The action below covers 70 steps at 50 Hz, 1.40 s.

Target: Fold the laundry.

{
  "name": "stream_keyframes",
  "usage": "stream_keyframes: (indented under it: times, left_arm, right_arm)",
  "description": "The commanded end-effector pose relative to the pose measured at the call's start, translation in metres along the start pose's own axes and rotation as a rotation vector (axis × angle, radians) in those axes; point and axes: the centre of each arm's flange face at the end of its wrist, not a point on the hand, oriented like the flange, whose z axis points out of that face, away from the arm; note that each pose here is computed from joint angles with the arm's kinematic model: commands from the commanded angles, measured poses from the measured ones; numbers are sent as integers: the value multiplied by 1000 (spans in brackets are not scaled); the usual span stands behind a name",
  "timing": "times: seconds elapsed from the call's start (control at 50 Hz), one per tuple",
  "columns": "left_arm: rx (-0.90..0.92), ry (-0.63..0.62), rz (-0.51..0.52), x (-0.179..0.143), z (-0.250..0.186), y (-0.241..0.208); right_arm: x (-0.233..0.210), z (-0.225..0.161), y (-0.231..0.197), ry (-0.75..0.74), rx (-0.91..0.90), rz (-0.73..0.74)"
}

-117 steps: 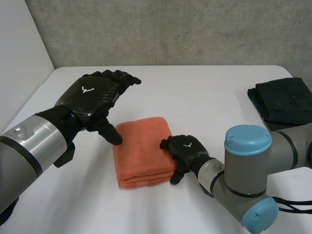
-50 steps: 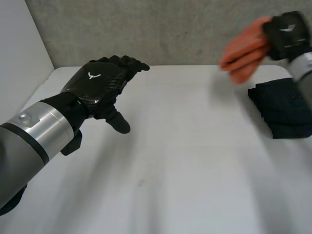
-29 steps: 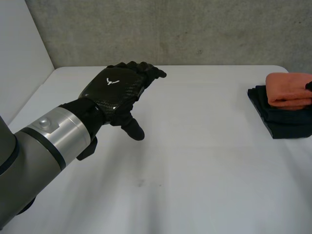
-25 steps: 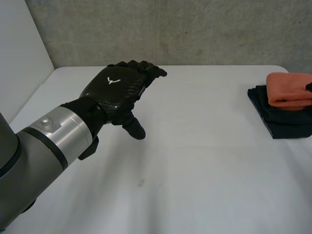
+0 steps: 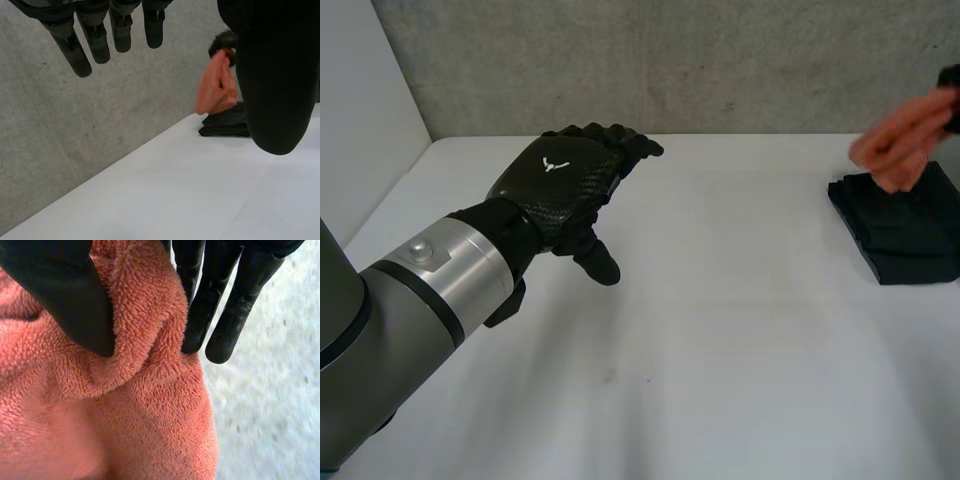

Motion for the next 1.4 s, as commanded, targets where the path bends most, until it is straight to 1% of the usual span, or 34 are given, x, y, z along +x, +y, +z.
stream_keyframes:
  times: [0.02,0.14,0.22,0.24,0.26,0.34,0.46,0.56,0.62,0.7,0.72,0.78,0.8,0.86,0.88,0.94,0.96,1.0,1.02,1.1,1.12,1.16,1.18,1.24,1.26,1.32,1.34,1.4]
  left_arm:
    - [-10,1,-2,0,0,3]
    - [-20,3,-5,1,0,6]
    - [-32,4,-9,1,0,10]
    - [-35,4,-10,1,0,11]
    - [-39,6,-12,1,0,12]
    - [-52,6,-14,1,0,17]
    - [-59,7,-16,1,3,20]
    - [-50,6,-14,1,3,19]
    - [-45,7,-13,1,4,18]
    - [-38,5,-10,1,4,16]
    - [-35,4,-11,1,4,15]
    - [-22,3,-7,1,2,11]
    - [-22,3,-7,1,2,11]
    - [-16,1,-5,0,2,9]
    - [-16,0,-5,0,2,9]
    - [-8,-3,-2,-1,2,7]
    - [-9,-6,-2,-2,2,7]
    - [0,-8,-1,-2,2,4]
    - [2,-8,0,-2,2,3]
    - [18,-13,3,-4,2,-2]
    - [21,-13,3,-4,1,-3]
    - [34,-22,4,-5,1,-7]
    - [39,-33,5,-7,1,-8]
    - [54,-82,7,-16,3,-14]
    - [57,-97,7,-19,3,-15]
    - [71,-138,7,-28,5,-20]
    - [72,-143,7,-30,6,-20]
    - [74,-172,8,-39,7,-21]
  right_arm:
    - [-11,15,-26,-37,73,37]
    - [-18,11,-8,-60,44,52]
    - [-25,0,20,-81,-11,85]
    - [-24,-3,28,-81,-20,86]
    - [-14,-12,44,-69,-40,82]
    - [15,-37,77,-15,-97,59]
    - [30,-57,98,22,-156,26]
    - [26,-68,104,20,-210,29]
    - [32,-70,100,31,-215,-2]
    - [51,-69,75,81,-203,-86]
    - [60,-66,62,131,-198,-126]
    - [78,-63,43,248,-200,-193]
    - [89,-63,32,330,-206,-244]
    - [106,-62,9,446,-207,-339]
    - [116,-62,-8,519,-209,-400]
    - [125,-62,-38,616,-210,-480]
    - [130,-62,-59,670,-199,-512]
    - [129,-61,-75,697,-185,-524]
    - [125,-59,-82,695,-178,-519]
    - [67,-32,-137,598,-58,-467]
    - [41,-26,-161,561,-10,-435]
    - [13,-22,-177,507,15,-387]
    - [-14,-23,-188,451,19,-329]
    - [-56,-26,-192,351,-12,-208]
    - [-84,-30,-191,281,-43,-113]
    - [-125,-40,-192,187,-86,31]
    - [-148,-50,-195,139,-118,114]
    - [-176,-71,-199,74,-161,213]
